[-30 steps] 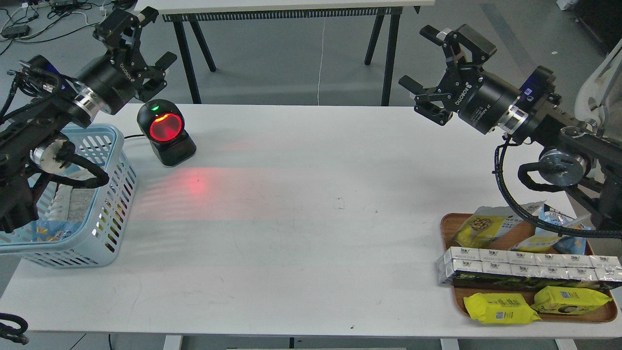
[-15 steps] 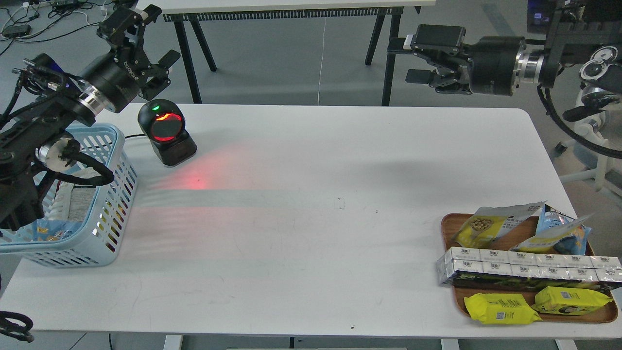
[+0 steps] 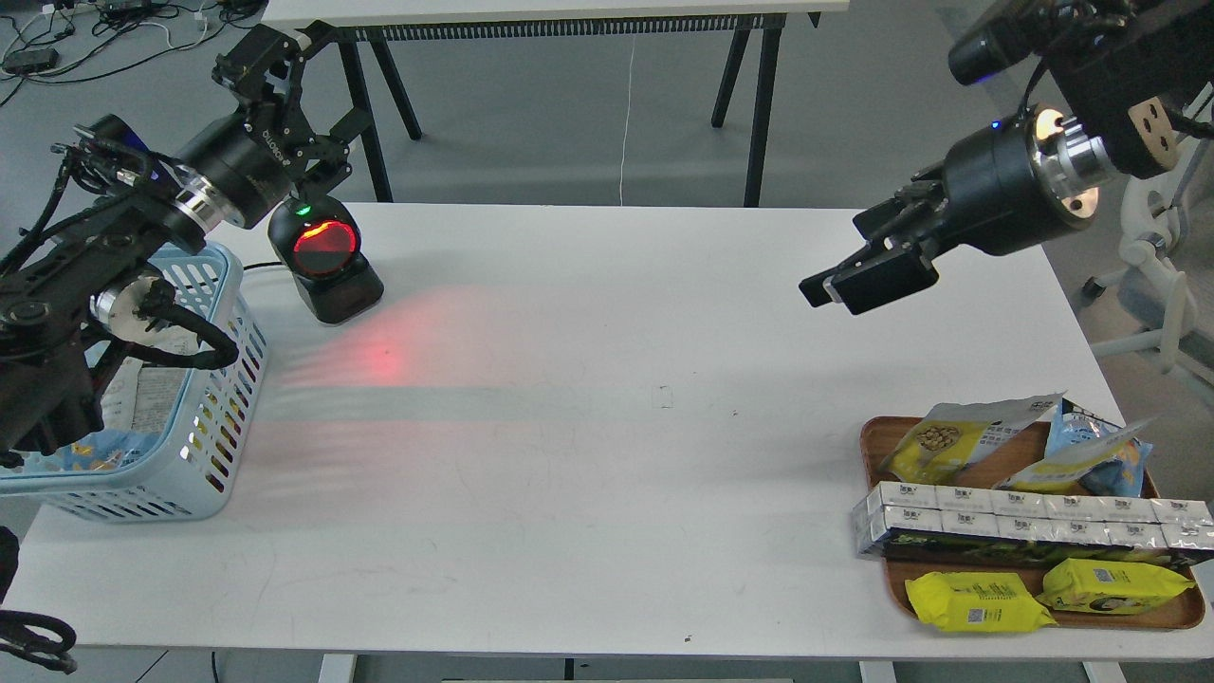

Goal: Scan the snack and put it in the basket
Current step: 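Swing the right gripper out and toward the snack tray, then lower the right gripper onto the yellow snack packet on the tray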

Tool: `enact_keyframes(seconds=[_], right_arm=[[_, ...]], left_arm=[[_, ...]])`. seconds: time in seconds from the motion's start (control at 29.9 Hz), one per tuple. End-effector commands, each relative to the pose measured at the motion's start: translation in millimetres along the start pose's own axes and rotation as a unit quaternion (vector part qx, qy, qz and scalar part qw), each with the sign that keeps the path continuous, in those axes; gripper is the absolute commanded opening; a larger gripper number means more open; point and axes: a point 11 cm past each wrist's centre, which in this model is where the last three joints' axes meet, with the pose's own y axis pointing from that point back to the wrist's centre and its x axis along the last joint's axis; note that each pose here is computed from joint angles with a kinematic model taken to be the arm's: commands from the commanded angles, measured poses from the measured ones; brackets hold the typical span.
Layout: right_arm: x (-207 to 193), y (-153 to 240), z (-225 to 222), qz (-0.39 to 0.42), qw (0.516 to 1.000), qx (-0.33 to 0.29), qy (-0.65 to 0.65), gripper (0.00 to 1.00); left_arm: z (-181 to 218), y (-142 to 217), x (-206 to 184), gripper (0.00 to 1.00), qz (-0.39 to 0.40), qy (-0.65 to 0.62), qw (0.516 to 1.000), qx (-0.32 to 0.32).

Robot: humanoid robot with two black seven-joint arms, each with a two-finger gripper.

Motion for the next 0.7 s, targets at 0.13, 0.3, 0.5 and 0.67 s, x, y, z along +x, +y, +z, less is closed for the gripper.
enact_keyframes(seconds=[0.13,0.3,0.5,0.67], right_arm=[[-51.7,10.8,6.6,-0.061,0.992,-0.057,0.097,1.00],[-87.9,6.9,12.9,-0.112,0.986,-0.066,0.100,1.00],[-124.7,-4.4,14.6,-0.154,0.981,-0.060,0.102,1.00],[-136.7,-8.0,17.9,-0.166,0.979,-0.061,0.100,0.99]], left_arm=[[0.2,-3.9,-4.4,1.00,-0.004,0.003,1.000,-0.003],[-0.6,-6.3,-7.8,1.00,-0.008,0.005,1.000,-0.003],[-2.9,-5.3,-7.9,1.00,-0.007,0.006,1.000,-0.001],[-4.2,-7.0,-10.6,1.00,-0.009,0.008,1.000,-0.002]])
